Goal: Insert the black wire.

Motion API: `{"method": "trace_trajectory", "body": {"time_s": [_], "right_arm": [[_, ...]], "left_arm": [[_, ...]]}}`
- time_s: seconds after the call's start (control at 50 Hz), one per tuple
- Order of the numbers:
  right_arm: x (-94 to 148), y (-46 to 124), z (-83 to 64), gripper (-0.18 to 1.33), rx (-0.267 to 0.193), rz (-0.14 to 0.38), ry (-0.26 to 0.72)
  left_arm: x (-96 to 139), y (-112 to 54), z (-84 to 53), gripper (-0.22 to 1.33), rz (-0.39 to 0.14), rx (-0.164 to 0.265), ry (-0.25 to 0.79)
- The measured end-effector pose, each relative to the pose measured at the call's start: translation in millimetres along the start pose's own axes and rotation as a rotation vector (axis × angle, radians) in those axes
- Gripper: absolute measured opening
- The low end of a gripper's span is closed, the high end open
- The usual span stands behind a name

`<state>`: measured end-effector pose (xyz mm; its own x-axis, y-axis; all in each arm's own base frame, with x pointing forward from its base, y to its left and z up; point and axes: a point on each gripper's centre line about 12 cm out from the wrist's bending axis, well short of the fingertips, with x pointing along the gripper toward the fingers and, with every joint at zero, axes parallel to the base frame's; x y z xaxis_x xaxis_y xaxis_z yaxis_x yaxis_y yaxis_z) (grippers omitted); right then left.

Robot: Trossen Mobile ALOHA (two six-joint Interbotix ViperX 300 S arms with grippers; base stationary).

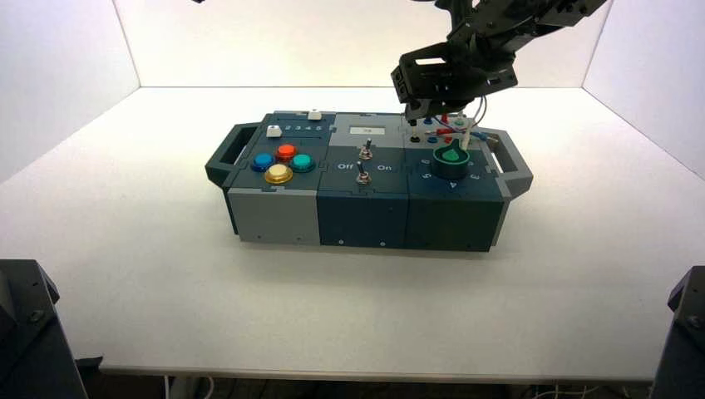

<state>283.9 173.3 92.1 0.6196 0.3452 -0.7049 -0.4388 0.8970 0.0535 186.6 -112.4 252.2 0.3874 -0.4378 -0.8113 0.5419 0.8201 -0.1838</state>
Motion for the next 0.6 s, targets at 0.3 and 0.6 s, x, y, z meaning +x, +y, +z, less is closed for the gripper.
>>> {"method": "trace_trajectory", "body": {"time_s": [0.3,0.6], "right_arm": [[-1.6,0.6,-2.3,0.03,0.0,0.003,0.015],[-2.2,0.3,-3.3,0.03,0.005,0.003,0.028]], "left_arm": [[-1.1,0.1,1.0,-0.17,0.001,0.0,-0.005],[-3.4,-0.7,4.4,-0.16,0.001,0.002,-0.015]]}}
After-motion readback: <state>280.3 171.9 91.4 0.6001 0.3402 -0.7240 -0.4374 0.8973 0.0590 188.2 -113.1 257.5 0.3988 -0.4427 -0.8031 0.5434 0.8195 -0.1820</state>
